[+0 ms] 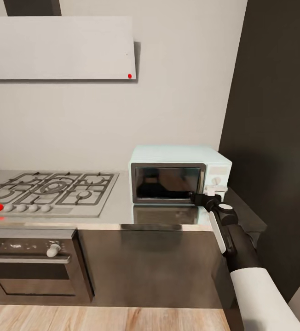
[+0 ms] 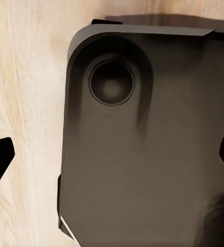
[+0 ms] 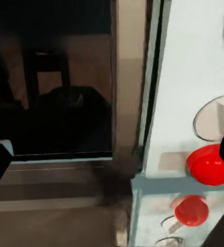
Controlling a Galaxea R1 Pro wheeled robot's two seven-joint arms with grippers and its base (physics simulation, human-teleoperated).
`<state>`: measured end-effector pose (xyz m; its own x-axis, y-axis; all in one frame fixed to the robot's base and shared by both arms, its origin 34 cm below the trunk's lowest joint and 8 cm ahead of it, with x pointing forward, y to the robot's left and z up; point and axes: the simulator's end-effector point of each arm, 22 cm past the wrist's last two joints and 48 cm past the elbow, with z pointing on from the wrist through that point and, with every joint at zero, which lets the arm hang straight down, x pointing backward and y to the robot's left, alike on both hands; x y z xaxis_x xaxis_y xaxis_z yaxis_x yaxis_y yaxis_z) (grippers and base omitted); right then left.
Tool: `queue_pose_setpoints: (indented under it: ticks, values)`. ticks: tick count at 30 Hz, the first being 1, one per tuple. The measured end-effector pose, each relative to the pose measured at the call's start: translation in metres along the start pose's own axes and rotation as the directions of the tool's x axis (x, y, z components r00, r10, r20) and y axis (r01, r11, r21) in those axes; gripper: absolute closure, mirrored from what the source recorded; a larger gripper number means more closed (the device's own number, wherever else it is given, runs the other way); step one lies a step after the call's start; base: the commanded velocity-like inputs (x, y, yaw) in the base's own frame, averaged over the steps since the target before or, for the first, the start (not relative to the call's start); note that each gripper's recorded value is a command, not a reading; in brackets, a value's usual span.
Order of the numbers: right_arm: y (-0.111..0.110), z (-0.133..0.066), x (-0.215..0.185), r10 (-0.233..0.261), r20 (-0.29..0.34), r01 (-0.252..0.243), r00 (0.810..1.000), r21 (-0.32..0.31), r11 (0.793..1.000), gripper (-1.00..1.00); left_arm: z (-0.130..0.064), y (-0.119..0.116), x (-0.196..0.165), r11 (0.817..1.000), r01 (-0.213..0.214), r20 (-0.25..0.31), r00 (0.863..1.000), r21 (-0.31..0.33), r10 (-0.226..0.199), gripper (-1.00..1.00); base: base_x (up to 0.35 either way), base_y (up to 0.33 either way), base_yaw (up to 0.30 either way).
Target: In the kitchen, take the popcorn bag from the countertop, put it into the microwave, and heat it until the popcorn is cooked so the cooked popcorn ends up inside the bag.
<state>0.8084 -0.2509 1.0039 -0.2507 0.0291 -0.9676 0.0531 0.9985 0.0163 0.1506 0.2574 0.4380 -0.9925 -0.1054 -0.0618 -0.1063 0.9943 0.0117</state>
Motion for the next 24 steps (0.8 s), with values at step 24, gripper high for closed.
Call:
queue_pose_setpoints:
  ticks: [24]
  values:
    - [-0.0037, 0.0001, -0.0005, -0.009, 0.002, 0.009, 1.0, 0.008, 1.0, -1.0, 0.0, -0.0002, 0.0001, 1.0, 0.002, 0.0, 1.0, 0.0, -0.002, -1.0, 0.0, -0.001, 0.0]
